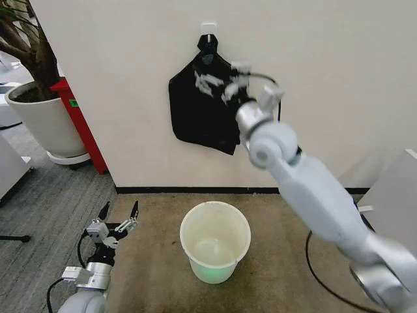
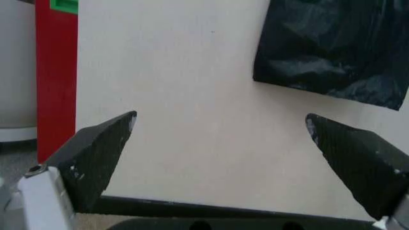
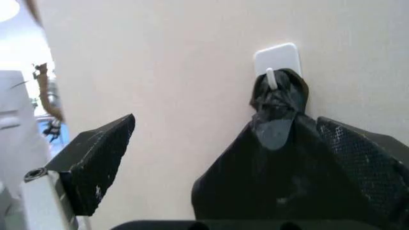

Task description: Place the garbage bag over the trash bin.

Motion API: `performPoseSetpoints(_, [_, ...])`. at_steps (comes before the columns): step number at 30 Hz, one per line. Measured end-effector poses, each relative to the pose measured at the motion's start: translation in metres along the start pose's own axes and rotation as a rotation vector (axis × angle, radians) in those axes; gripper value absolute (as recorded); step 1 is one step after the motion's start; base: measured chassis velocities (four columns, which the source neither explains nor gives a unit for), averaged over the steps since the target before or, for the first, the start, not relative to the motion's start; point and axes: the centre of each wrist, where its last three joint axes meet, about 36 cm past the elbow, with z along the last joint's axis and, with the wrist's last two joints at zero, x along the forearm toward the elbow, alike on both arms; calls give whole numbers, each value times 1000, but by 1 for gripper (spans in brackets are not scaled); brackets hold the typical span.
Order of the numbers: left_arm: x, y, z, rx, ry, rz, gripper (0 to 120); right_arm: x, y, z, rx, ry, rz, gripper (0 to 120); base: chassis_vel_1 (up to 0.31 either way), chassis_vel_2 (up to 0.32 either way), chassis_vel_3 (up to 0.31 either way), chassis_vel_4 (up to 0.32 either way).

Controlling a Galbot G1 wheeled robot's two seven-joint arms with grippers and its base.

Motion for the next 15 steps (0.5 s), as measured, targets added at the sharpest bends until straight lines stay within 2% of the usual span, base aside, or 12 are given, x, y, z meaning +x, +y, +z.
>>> performPoseSetpoints(9, [0, -3, 5, 4, 2, -4, 100, -42, 26, 10, -140, 54, 63, 100, 0, 0, 0, 0])
performPoseSetpoints(15, [3, -1, 5, -1, 4, -7, 100, -60, 23, 9, -171, 47, 102, 100, 0, 0, 0, 0])
